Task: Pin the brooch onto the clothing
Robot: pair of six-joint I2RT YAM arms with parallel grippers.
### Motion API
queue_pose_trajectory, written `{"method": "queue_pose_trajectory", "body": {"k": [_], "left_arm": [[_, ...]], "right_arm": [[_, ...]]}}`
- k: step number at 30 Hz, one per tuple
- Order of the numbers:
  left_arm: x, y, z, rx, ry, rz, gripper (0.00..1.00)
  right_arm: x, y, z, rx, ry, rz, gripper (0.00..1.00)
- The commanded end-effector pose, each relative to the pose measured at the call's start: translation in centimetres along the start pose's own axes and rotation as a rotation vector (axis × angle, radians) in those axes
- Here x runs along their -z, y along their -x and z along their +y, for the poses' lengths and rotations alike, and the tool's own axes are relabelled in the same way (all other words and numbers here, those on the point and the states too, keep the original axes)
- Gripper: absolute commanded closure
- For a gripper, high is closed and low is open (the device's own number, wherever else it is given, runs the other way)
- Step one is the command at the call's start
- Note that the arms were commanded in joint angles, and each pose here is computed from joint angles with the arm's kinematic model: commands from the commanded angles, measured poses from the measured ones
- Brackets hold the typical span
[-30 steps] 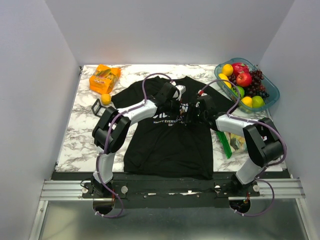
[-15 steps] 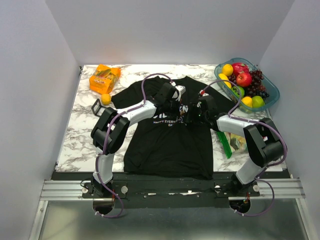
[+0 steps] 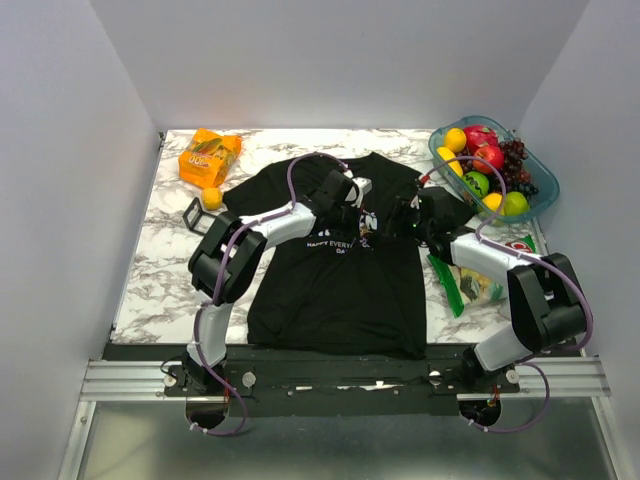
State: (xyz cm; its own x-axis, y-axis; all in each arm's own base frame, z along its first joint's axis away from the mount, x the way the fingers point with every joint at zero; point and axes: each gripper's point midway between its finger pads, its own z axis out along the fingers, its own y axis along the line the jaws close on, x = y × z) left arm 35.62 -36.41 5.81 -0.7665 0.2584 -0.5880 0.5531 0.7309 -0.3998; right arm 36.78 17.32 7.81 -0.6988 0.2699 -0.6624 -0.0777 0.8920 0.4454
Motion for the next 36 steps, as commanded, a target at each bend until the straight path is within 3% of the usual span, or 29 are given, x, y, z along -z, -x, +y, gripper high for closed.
{"method": "queue_pose_trajectory", "body": {"k": [1, 12, 36], "left_arm": [[-0.8, -0.1, -0.5, -0.008, -0.046, 0.009, 1.0], [-1.4, -0.4, -0.6, -0.005, -0.059, 0.026, 1.0], [-2.0, -1.0, -0.3, -0.01, -0.046, 0.042, 1.0]], "right_arm": [[-0.7, -0.4, 0.1, -0.011, 0.013, 0.022, 0.31], [-2.8, -0.1, 1.0, 0.031, 0.063, 0.059, 0.49], [-6.9, -1.7, 1.4, 0.079, 0.108, 0.151, 0.56]]}}
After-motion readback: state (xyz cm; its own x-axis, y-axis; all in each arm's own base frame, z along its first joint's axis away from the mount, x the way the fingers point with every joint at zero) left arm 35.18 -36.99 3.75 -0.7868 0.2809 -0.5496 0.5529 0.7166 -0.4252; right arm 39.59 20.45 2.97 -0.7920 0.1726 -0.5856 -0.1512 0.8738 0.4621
